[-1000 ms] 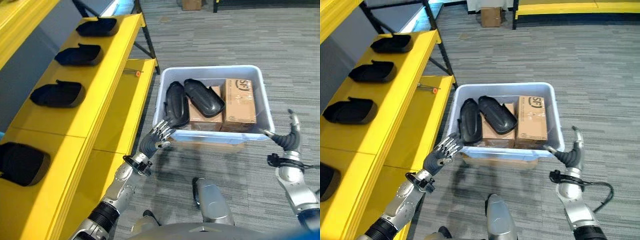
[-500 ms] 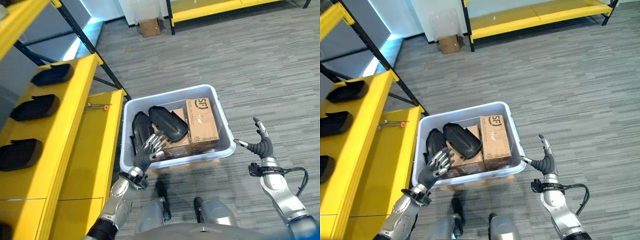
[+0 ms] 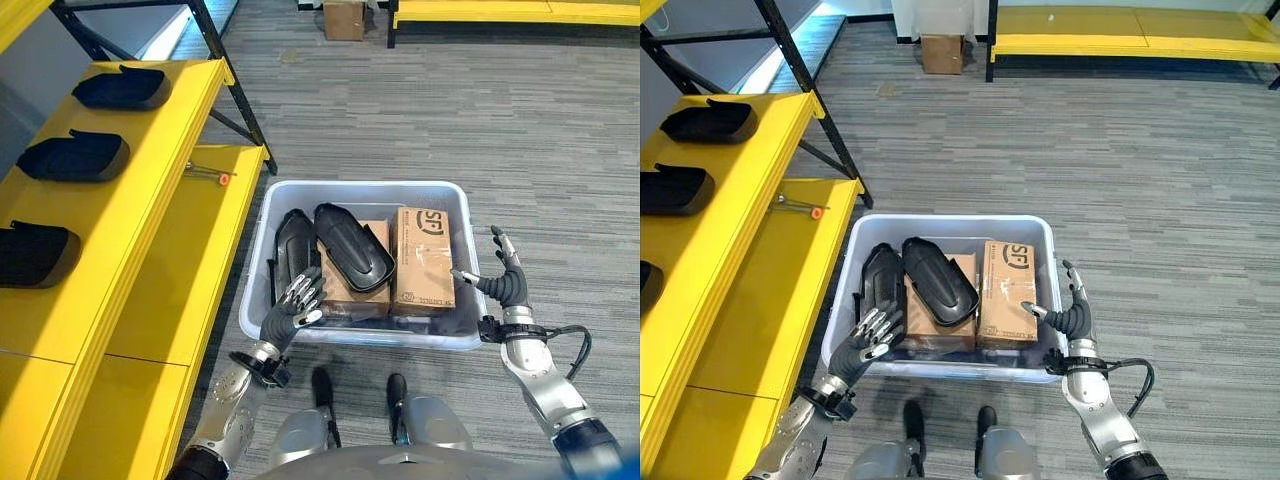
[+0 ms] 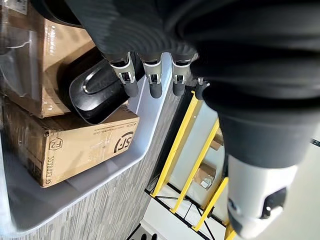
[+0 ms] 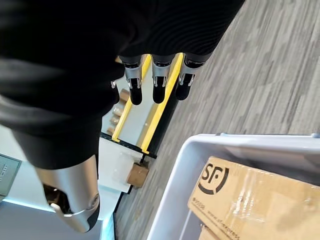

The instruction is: Move parts from the plastic box to the shelf.

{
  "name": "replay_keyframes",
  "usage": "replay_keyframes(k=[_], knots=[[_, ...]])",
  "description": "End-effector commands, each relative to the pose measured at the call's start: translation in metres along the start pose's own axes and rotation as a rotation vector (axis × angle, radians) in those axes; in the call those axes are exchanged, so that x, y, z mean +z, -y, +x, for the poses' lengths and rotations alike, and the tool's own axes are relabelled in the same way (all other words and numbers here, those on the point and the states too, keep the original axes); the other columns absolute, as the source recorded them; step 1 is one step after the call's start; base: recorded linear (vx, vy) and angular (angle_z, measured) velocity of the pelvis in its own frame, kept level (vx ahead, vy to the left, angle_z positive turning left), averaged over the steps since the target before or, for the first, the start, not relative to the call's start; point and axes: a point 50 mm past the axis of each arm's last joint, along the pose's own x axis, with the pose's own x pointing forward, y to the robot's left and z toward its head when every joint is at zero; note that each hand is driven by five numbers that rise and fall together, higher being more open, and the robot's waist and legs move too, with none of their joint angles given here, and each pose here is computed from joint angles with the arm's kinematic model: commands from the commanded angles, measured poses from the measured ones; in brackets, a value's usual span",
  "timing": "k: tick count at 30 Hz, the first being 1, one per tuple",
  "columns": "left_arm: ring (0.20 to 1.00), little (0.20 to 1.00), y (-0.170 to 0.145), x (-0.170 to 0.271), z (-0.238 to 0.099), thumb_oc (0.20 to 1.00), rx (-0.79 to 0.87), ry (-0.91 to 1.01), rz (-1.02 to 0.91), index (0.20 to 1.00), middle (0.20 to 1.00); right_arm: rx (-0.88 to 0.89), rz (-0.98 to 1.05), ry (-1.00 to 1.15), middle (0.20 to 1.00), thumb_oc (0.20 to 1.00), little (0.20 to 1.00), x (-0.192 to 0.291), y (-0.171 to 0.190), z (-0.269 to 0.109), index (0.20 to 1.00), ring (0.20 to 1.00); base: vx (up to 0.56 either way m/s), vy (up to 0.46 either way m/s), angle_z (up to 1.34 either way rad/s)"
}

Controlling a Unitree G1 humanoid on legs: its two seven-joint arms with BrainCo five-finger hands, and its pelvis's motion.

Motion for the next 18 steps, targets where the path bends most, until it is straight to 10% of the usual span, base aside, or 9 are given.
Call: replay_keyframes(k=[1, 18], knots=[[1.000, 1.000, -0.001, 0.013, 0.001, 1.000, -0.006, 0.072, 0.037, 1.000, 1.000, -0.024, 0.049, 0.086, 1.000, 1.000, 1.000, 0.016, 0.000, 0.004, 1.000, 1.000, 0.07, 0.089, -0.04], [1.000, 1.000, -0.008, 0.014, -0.004, 1.000, 0.026, 0.052, 0.068, 1.000, 1.000, 0.069, 0.100, 0.080, 1.000, 1.000, 1.000, 0.028, -0.025, 0.016, 1.000, 1.000, 0.04, 0.042, -0.31]])
